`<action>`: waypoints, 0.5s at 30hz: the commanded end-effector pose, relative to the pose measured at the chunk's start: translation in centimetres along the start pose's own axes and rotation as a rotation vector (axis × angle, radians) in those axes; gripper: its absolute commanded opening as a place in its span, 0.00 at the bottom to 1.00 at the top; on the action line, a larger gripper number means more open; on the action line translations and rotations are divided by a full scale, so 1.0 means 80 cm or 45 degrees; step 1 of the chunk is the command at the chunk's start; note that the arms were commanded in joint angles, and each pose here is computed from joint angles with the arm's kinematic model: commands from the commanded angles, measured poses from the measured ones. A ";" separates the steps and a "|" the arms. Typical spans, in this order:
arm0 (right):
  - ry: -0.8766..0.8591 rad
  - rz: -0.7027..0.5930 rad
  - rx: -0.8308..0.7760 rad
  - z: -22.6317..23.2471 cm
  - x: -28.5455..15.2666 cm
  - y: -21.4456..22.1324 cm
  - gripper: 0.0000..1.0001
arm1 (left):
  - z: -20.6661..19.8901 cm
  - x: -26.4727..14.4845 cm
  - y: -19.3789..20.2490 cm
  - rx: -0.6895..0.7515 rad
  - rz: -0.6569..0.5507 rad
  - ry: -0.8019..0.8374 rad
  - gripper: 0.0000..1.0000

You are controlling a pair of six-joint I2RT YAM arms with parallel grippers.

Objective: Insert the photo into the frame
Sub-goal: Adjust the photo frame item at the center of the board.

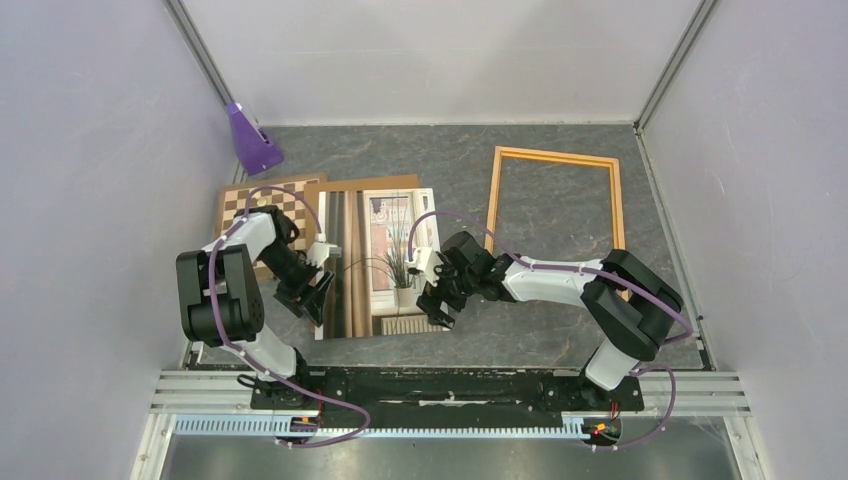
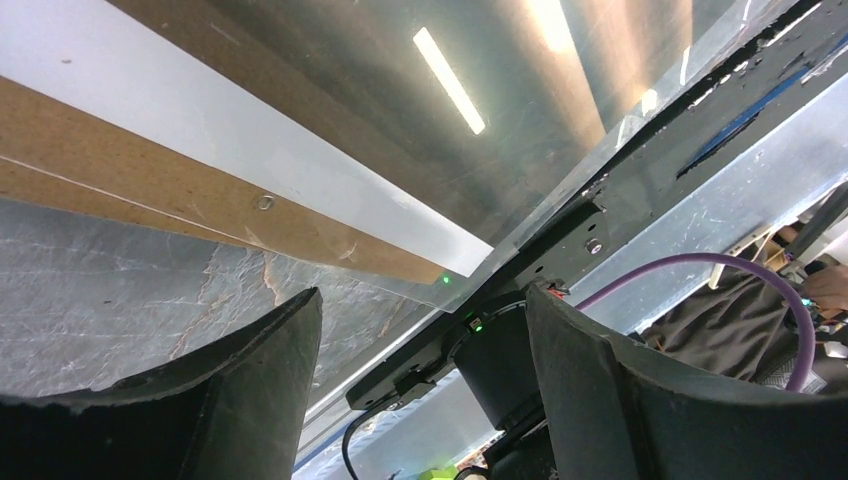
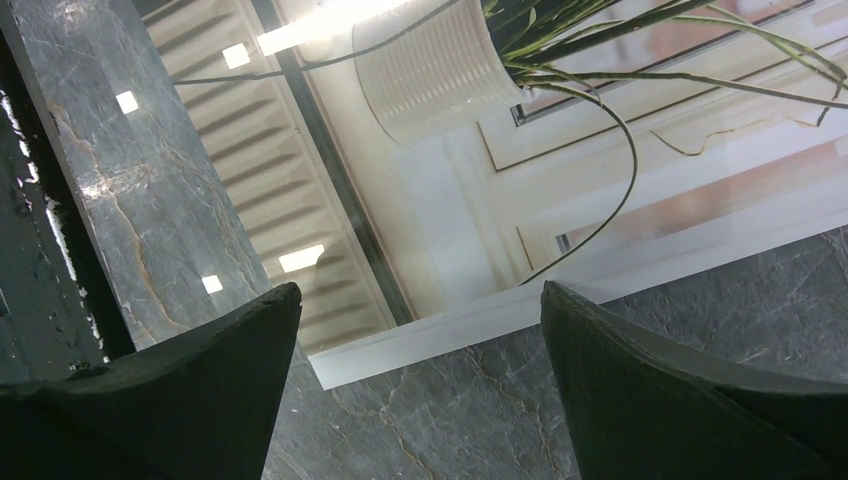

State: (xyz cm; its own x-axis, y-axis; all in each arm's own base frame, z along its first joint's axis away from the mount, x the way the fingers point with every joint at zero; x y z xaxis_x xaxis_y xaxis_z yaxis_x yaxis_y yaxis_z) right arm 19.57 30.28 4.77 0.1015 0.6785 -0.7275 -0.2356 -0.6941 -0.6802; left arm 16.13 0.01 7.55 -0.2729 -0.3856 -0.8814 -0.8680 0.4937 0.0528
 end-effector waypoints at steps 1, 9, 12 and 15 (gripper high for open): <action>-0.006 -0.066 -0.048 -0.001 0.001 -0.020 0.93 | 0.004 -0.001 0.001 0.028 -0.011 -0.033 0.81; -0.047 -0.085 -0.044 0.004 0.002 -0.026 0.93 | -0.006 -0.001 0.007 0.046 -0.016 0.001 0.81; -0.064 -0.093 -0.042 0.006 0.004 -0.028 0.93 | -0.008 -0.004 0.009 0.058 -0.025 -0.009 0.81; -0.077 -0.104 -0.045 0.007 0.004 -0.032 0.93 | -0.009 -0.007 0.009 0.063 -0.029 -0.018 0.81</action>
State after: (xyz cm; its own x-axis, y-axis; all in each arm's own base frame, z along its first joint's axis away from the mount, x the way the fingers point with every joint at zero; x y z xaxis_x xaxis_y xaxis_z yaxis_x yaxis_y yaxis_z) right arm 19.24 30.56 4.83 0.0747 0.6932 -0.7169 -0.2337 -0.6867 -0.6883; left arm 15.45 0.02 7.63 -0.2691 -0.3778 -0.8859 -0.8667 0.4962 0.0517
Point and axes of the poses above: each gripper's point midway between its finger pads, its own x axis out along the fingers, its own z axis along the line the jaws close on, y = z × x, the point moved 3 cm from there along -x, back along the fingers, and after that the axes turned 2 degrees about -x, right-handed, at the moved point
